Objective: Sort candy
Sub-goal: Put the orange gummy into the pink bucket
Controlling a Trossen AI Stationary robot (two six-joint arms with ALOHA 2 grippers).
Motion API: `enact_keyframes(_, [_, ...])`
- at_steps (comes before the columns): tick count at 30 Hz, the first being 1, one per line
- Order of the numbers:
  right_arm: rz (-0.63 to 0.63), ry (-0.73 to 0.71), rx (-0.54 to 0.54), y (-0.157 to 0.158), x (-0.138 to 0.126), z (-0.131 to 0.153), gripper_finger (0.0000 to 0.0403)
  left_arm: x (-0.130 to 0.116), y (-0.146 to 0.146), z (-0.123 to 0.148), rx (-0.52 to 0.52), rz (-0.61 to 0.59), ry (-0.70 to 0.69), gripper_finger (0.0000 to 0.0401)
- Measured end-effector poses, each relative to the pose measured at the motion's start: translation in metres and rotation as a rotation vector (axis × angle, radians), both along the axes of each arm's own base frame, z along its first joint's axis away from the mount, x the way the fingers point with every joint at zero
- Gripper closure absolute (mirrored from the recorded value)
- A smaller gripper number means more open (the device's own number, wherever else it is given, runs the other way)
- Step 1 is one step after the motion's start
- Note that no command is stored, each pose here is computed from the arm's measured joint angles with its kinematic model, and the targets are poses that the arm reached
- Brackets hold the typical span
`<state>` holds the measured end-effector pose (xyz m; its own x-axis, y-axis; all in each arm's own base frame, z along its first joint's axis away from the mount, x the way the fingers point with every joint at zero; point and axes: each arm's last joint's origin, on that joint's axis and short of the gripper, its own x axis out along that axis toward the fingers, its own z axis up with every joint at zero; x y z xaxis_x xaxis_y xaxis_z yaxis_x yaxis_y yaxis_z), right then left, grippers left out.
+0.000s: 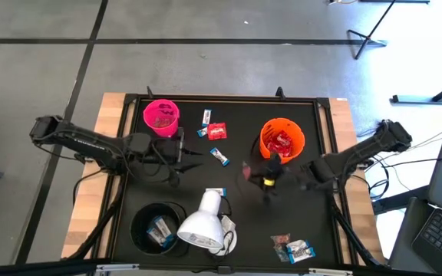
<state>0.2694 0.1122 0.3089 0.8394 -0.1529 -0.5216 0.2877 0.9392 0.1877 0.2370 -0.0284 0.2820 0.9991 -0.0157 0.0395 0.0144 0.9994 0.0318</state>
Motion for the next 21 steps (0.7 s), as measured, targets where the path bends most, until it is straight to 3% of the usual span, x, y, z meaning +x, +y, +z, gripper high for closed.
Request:
enact_keyframes(9, [-0.026,-0.076,-0.195,-0.033,0.019,0.010,0.0389,0.038,0.001,0.025,0.067,0.013,0.053,0.0214])
enact_keyframes(16, [-0.163,-0.037,-0.424,-0.040,0.020,0.009,0.0388,0.061,0.015,0.039,-0.127,0.067,0.035,0.0182])
enact_keyframes(21, [-0.198,-0.006,-0.511,-0.039,0.028,0.001,0.0388,0.076,0.024,0.039,-0.254,0.116,0.040,0.0183])
